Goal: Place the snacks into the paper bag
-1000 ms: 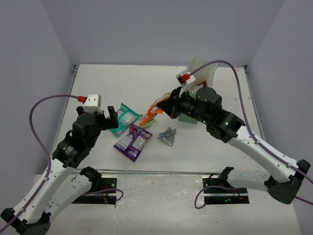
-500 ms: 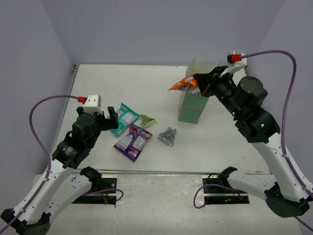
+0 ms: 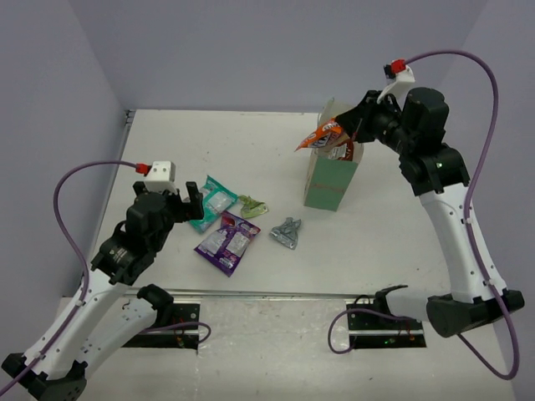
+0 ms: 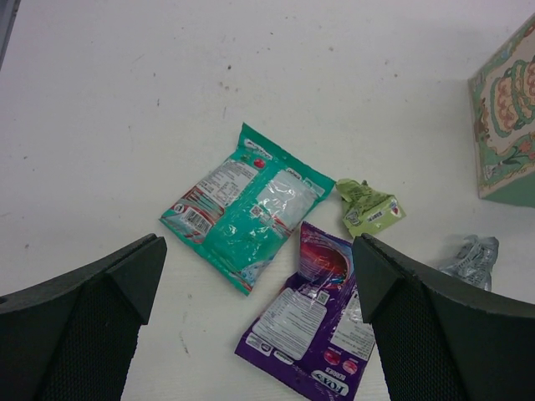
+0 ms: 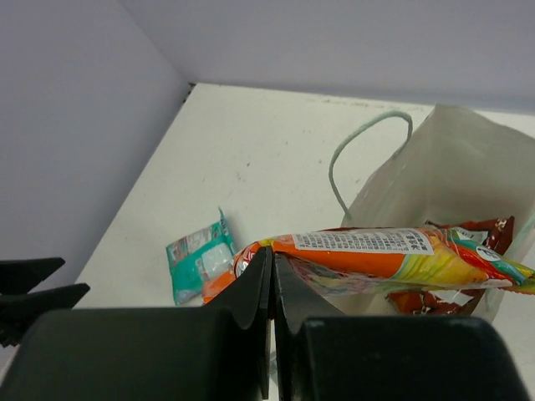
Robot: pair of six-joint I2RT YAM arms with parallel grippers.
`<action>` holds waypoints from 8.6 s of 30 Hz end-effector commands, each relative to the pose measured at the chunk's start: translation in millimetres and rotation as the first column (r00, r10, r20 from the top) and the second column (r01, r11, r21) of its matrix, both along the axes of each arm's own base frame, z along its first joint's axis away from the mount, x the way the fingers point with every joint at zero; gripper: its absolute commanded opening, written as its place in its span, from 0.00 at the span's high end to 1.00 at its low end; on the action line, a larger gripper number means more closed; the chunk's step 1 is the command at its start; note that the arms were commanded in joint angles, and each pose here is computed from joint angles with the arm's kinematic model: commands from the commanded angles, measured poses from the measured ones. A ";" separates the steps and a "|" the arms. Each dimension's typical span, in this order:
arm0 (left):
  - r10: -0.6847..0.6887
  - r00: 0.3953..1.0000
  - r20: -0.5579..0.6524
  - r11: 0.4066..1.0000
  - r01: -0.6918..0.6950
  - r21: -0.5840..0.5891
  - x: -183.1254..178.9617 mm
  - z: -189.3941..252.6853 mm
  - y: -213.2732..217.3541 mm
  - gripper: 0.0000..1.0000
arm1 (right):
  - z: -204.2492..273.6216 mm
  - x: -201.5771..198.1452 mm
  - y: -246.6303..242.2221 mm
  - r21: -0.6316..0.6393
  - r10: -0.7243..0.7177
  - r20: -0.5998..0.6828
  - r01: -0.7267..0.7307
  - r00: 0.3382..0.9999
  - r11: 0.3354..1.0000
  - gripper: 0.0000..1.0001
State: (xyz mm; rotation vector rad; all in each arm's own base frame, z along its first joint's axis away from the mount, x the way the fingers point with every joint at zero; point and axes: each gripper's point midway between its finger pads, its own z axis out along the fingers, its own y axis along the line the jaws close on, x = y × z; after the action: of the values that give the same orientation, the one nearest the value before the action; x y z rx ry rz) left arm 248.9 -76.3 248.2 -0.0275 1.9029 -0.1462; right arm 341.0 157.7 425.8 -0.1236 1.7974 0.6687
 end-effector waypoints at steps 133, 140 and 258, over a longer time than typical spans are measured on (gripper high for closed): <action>-0.346 0.874 -0.341 0.848 0.136 -0.513 -13.1 -104.0 -86.2 0.12 | -256.1 -162.1 112.8 0.319 0.389 -0.405 -0.271 0.827 0.908 0.01; -0.305 0.891 -0.335 0.881 0.131 -0.455 0.3 -124.3 -79.7 0.00 | -283.8 -159.1 115.5 0.411 0.234 -0.468 -0.024 0.852 0.911 0.01; -0.471 0.778 0.416 0.798 0.577 -0.175 108.5 233.9 -354.1 1.00 | -262.8 -161.7 15.8 0.301 -0.114 -0.278 0.199 0.954 0.933 0.01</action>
State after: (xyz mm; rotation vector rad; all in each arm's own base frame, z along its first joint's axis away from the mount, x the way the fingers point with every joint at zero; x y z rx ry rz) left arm 347.8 -438.9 411.0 0.4330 1.6721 -0.7548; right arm 177.7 169.7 148.1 0.3141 1.9322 0.8281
